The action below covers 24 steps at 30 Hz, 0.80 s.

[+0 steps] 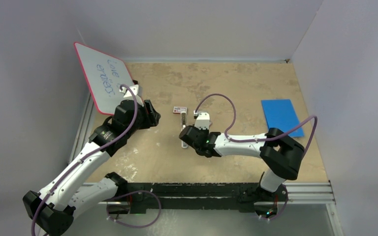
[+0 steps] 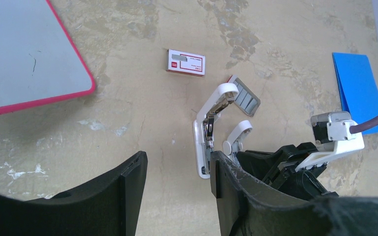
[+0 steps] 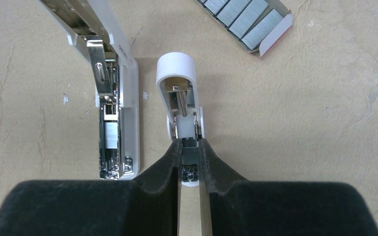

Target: Load the staples into the stapler

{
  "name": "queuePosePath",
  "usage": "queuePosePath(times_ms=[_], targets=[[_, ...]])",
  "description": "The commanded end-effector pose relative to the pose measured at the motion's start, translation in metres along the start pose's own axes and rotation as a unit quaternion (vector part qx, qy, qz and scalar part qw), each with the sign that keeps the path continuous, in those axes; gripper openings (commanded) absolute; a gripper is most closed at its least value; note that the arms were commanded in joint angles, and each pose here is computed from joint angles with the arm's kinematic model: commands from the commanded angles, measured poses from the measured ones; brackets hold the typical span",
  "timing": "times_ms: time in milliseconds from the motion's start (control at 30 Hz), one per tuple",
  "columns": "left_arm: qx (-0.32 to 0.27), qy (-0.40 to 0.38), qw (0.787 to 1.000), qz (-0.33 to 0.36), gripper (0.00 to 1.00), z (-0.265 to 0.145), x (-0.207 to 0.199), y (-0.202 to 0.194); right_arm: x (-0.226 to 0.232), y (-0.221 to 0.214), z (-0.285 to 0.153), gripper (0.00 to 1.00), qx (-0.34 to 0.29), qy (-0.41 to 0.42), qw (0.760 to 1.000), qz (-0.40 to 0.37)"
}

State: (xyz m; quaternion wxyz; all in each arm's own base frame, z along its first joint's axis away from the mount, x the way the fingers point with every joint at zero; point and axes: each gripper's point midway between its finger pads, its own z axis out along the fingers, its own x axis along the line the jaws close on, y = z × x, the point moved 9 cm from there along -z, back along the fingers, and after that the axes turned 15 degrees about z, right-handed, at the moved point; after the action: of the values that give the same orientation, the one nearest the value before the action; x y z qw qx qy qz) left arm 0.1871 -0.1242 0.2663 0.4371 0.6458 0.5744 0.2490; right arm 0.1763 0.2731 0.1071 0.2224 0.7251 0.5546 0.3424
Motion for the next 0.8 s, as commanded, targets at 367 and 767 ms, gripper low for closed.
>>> queuePosePath(times_ms=[367, 767], targets=[[-0.012, 0.003, 1.0, 0.0, 0.5, -0.0007, 0.0008, 0.0053, 0.0017, 0.0005, 0.0025, 0.15, -0.013, 0.021, 1.0, -0.007], [-0.012, 0.003, 1.0, -0.001, 0.5, -0.0006, 0.001, 0.0052, -0.0002, -0.0023, 0.0039, 0.15, -0.008, 0.02, 1.0, -0.007]])
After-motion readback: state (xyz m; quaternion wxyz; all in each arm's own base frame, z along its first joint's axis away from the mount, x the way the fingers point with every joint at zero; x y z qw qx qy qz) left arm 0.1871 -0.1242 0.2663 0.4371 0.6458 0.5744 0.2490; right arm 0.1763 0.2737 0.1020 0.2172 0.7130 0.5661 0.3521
